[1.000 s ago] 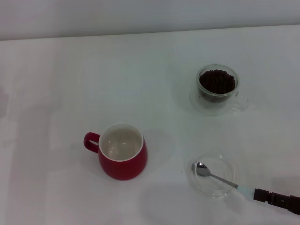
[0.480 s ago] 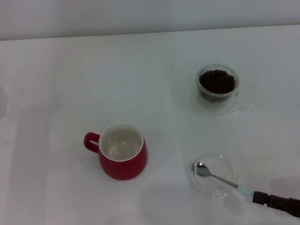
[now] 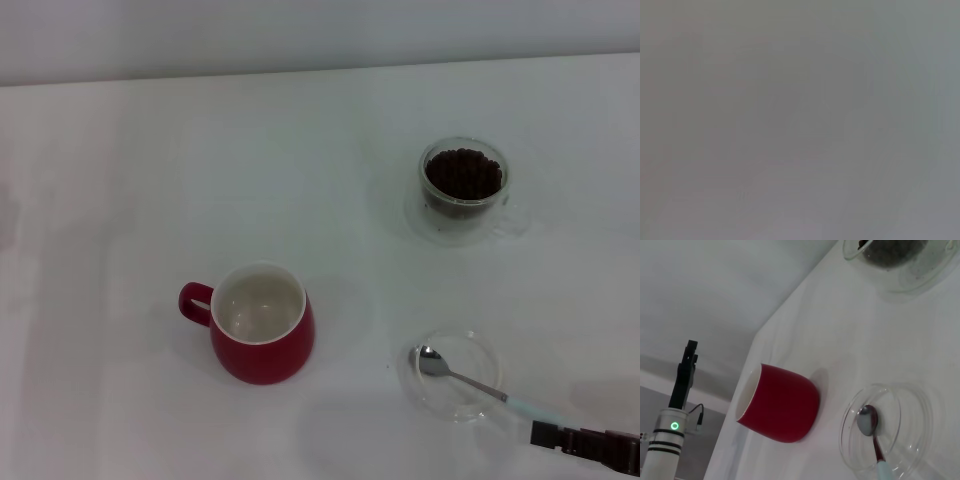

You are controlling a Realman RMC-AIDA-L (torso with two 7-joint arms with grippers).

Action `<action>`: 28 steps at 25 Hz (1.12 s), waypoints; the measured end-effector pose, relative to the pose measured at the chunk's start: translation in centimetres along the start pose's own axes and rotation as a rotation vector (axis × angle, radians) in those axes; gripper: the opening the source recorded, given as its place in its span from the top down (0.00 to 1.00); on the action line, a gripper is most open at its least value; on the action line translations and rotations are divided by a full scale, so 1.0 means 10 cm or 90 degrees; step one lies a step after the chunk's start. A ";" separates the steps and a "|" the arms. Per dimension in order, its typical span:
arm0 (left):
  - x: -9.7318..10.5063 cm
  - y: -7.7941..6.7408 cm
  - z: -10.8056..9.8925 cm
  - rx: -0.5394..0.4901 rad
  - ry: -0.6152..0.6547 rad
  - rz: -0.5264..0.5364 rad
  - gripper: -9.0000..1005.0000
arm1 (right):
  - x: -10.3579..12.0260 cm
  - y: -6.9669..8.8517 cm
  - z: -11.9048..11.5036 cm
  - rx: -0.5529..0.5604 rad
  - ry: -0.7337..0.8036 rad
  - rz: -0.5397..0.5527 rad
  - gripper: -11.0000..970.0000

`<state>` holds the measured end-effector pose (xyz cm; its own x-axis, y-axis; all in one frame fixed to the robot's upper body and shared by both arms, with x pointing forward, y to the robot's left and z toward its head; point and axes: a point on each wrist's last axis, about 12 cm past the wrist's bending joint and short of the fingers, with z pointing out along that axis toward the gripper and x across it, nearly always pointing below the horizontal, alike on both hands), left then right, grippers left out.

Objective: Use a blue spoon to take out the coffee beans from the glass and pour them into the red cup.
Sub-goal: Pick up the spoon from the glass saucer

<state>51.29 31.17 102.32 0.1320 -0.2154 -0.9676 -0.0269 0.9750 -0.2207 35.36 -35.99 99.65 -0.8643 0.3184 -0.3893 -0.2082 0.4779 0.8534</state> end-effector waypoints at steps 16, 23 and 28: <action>0.00 -0.01 0.00 0.003 0.001 0.002 0.21 | -0.05 -0.01 0.00 0.007 -0.014 -0.005 0.72; 0.00 0.00 0.00 0.002 0.001 0.004 0.21 | -0.11 -0.05 0.01 0.027 -0.014 -0.002 0.72; 0.00 0.00 0.00 0.001 0.001 0.003 0.21 | -0.15 -0.05 0.01 0.025 -0.021 -0.003 0.71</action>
<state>51.28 31.17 102.30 0.1306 -0.2102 -0.9689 -0.0268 0.9762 -0.2154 36.81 -36.61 99.76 -0.8479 0.3421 -0.4050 -0.1935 0.5115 0.8372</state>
